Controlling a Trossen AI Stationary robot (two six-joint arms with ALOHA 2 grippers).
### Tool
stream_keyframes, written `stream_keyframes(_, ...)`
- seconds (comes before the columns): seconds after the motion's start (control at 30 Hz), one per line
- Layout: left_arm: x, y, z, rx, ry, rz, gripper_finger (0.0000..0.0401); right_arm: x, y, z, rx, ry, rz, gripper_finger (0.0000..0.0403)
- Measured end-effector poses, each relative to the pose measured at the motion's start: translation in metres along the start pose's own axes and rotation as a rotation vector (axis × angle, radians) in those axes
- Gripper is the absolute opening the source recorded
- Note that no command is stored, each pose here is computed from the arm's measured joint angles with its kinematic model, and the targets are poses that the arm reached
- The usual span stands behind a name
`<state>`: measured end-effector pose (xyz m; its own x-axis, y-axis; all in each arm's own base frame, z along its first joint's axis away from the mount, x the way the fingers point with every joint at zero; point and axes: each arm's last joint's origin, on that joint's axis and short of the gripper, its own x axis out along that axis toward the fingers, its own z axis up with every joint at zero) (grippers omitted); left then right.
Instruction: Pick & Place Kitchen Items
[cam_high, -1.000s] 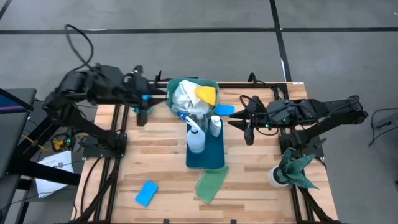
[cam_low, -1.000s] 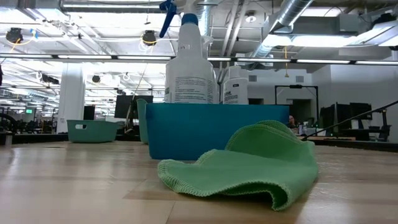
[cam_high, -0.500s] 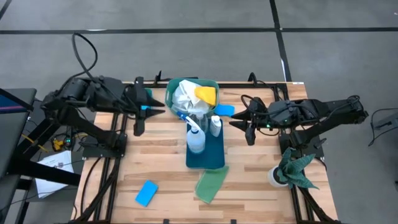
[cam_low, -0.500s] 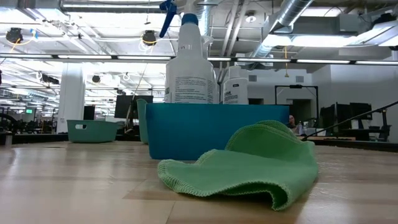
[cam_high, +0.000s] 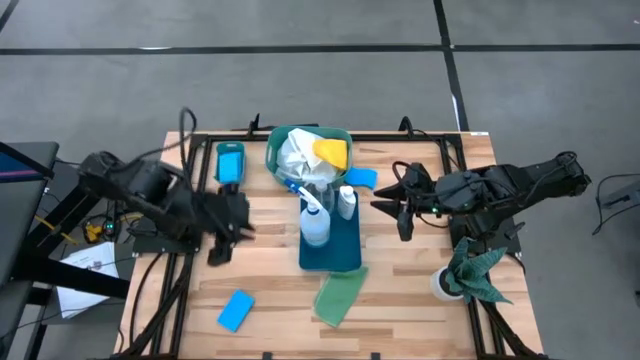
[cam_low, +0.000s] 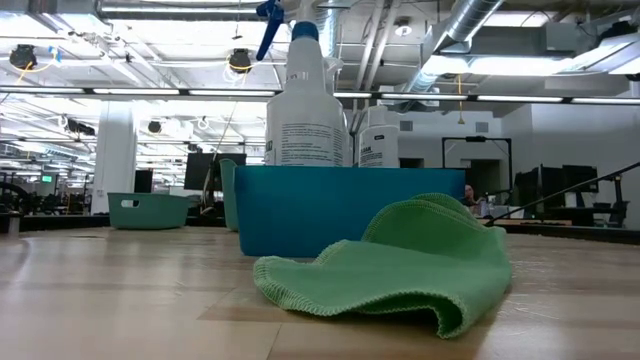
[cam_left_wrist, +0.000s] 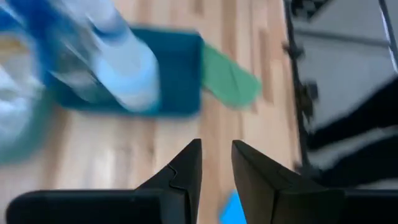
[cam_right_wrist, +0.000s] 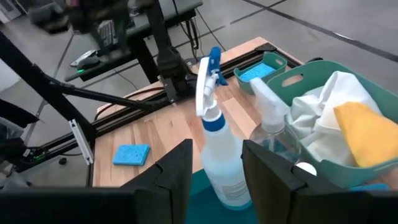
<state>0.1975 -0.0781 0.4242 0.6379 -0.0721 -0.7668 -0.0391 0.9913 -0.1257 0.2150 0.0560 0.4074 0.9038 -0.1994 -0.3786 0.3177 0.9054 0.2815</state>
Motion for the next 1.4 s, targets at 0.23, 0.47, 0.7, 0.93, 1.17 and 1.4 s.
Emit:
stream_keyframes(0.23,0.039,-0.024,-0.040,-0.016,0.229,-0.067,0.0085,0.000,0.000,0.000,0.003,-0.004,-0.006,0.0132)
stream_keyframes(0.47,0.078,-0.044,-0.080,0.008,0.376,-0.190,0.0085,0.000,0.000,0.000,-0.002,-0.004,-0.006,0.0132)
stream_keyframes(0.7,0.114,-0.061,-0.120,-0.187,0.462,-0.285,0.0085,-0.001,0.002,-0.001,-0.003,0.000,0.005,0.0132)
stream_keyframes(0.93,0.139,-0.067,-0.167,-0.449,0.579,-0.258,0.0085,0.003,0.001,-0.010,0.000,0.023,-0.007,0.0132)
stream_keyframes(1.17,0.155,-0.067,-0.199,-0.708,0.545,-0.194,0.0085,0.004,0.001,-0.010,0.009,0.022,-0.007,0.0132)
stream_keyframes(1.4,0.163,-0.064,-0.218,-0.781,0.512,-0.172,0.0085,0.004,0.001,-0.010,0.015,0.022,-0.007,0.0132)
